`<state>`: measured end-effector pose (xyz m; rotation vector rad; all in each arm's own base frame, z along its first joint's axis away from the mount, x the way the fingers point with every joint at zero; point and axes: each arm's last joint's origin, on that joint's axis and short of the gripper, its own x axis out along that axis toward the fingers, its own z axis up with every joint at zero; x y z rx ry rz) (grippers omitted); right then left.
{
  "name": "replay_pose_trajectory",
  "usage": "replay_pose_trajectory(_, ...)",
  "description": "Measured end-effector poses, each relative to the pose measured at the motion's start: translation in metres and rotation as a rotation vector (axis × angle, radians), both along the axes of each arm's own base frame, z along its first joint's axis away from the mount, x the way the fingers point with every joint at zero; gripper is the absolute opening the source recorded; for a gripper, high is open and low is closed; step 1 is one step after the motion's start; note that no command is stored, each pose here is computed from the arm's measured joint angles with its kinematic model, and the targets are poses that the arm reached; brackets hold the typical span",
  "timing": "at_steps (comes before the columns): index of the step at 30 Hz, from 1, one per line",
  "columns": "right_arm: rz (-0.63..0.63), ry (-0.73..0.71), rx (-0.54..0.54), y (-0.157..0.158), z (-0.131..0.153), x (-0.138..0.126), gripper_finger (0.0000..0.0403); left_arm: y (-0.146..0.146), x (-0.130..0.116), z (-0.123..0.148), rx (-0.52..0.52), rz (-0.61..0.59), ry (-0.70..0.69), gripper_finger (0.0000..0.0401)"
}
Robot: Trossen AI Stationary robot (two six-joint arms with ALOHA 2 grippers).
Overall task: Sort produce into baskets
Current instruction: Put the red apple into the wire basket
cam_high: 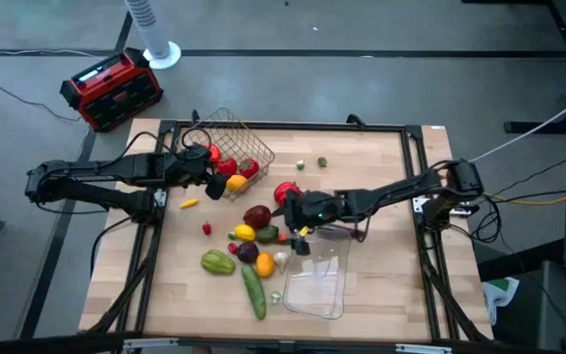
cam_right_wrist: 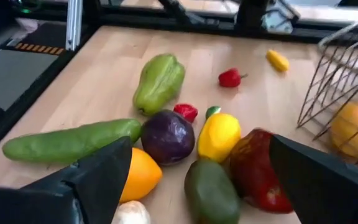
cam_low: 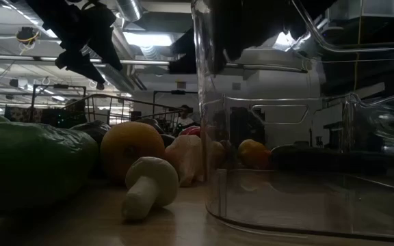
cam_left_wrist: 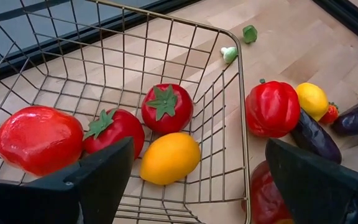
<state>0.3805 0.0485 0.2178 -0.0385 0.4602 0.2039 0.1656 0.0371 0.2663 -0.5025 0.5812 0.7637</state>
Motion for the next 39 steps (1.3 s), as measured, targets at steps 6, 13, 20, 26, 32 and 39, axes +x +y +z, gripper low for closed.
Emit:
replay_pose_trajectory(6, 0.008, 0.087, 0.005, 0.002, 0.001, 0.021, 0.0372, 0.000, 0.000, 0.000, -0.001, 0.001, -0.001, 0.0359)
replay_pose_trajectory(13, -0.073, 0.223, -0.062, 0.001, 0.018, 0.046, 0.0372, 0.000, 0.000, 0.000, -0.001, 0.001, -0.001, 0.0359)
replay_pose_trajectory(20, -0.108, 0.292, -0.097, -0.011, 0.010, 0.069, 0.0372, 0.000, 0.000, 0.000, -0.001, 0.001, -0.001, 0.0359)
replay_pose_trajectory(26, -0.138, 0.337, -0.107, -0.029, -0.003, 0.077, 0.0372, 0.000, 0.000, 0.000, -0.001, 0.001, -0.001, 0.0359)
replay_pose_trajectory(32, -0.133, 0.346, -0.081, -0.040, -0.004, 0.077, 0.0372, 0.000, 0.000, 0.000, -0.001, 0.000, 0.000, 0.0359)
replay_pose_trajectory(39, -0.118, 0.349, -0.080, -0.039, -0.011, 0.080, 0.0372, 0.000, 0.000, 0.000, -0.001, 0.000, 0.000, 0.0359)
